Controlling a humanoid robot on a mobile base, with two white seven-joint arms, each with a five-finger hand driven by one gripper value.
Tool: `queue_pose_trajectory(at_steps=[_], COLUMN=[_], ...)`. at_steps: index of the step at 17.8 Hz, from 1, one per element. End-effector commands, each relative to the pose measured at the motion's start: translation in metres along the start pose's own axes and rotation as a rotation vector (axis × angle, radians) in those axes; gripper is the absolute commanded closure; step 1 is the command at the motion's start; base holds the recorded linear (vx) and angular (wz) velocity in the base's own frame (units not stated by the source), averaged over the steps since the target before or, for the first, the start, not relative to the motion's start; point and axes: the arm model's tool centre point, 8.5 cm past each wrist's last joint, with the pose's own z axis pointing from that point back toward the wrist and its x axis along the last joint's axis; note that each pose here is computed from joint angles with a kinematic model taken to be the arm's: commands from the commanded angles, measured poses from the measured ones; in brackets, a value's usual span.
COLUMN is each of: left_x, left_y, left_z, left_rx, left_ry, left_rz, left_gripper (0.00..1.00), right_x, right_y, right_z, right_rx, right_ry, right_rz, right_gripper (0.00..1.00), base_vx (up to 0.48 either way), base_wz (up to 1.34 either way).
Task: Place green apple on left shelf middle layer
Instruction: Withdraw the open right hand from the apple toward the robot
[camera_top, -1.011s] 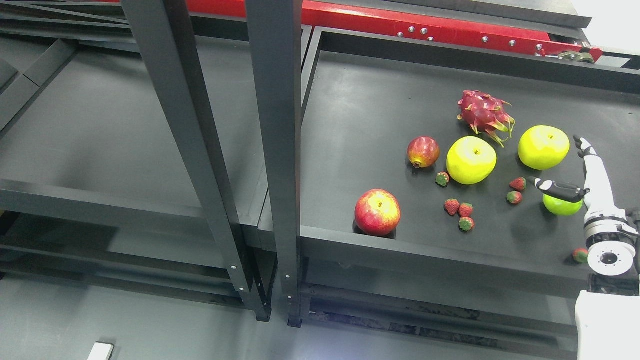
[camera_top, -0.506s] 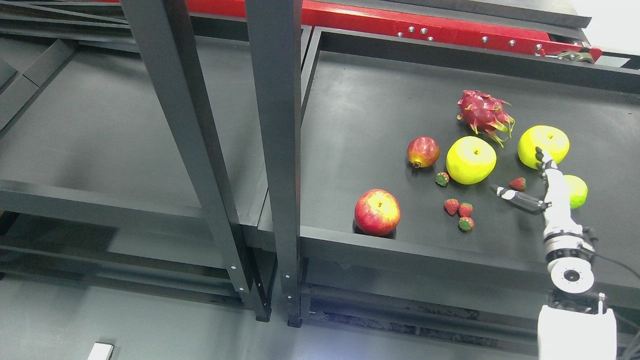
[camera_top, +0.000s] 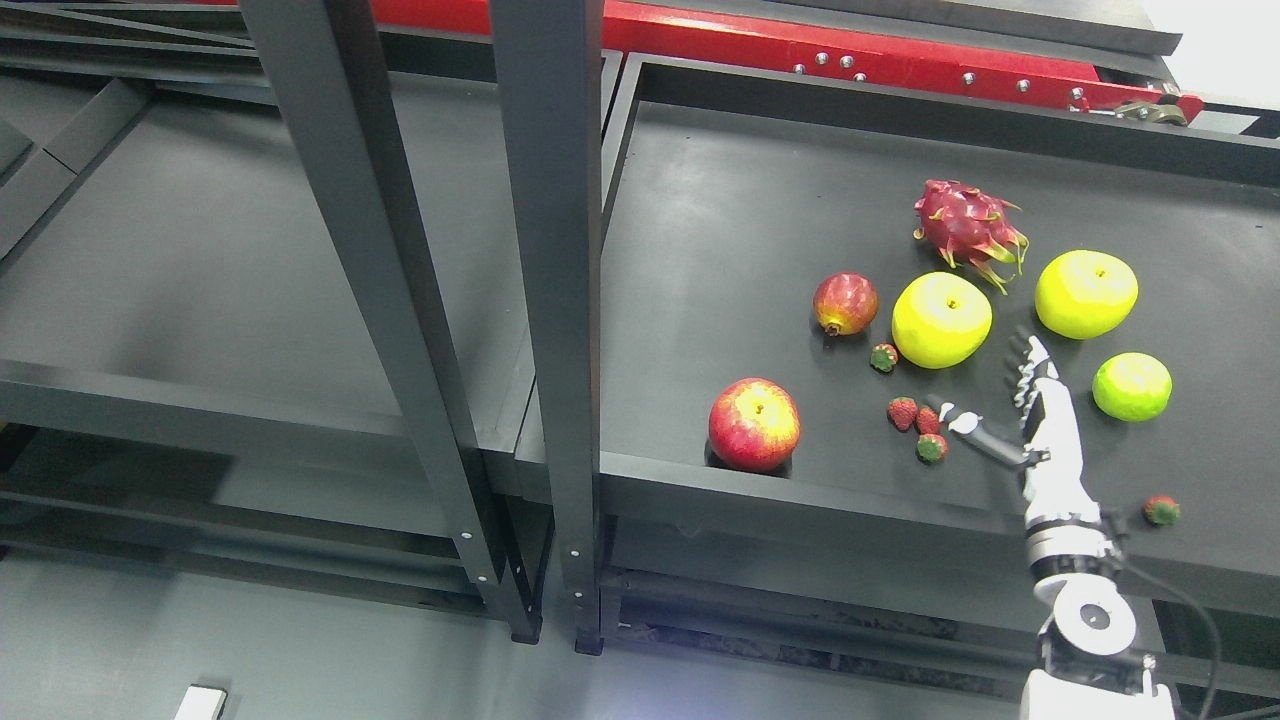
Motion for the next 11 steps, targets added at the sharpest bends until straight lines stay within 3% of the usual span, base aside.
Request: queue_pose_trajectory(at_steps=[1, 3, 6, 11], left_x=[0.000, 0.000, 0.000, 0.000], left_y=[0.011, 0.011, 0.011, 0.011], left_z=[0.002, 0.002, 0.002, 0.002], left_rx=[0.018, 0.018, 0.018, 0.018], left_ry=[-0.001, -0.001, -0.001, -0.001], left_rz=[-0.001, -0.001, -0.001, -0.001], left_gripper=[0.00, 0.00, 0.00, 0.00], right_x=[0.003, 0.012, 0.011, 0.020], right_y=[0.077, 0.072, 0.064, 0.063], right_z=[0.047, 0.045, 0.044, 0.043], right_rx=[0.147, 0.101, 0.009, 0.000], right_ry=[-0.044, -0.070, -0.058, -0.088], right_rz=[-0.141, -0.197, -0.206, -0.210], right_gripper=[0.00, 0.00, 0.00, 0.00], base_vx=[0.000, 0.000, 0.000, 0.000], base_wz=[0.00, 0.01, 0.00, 0.00])
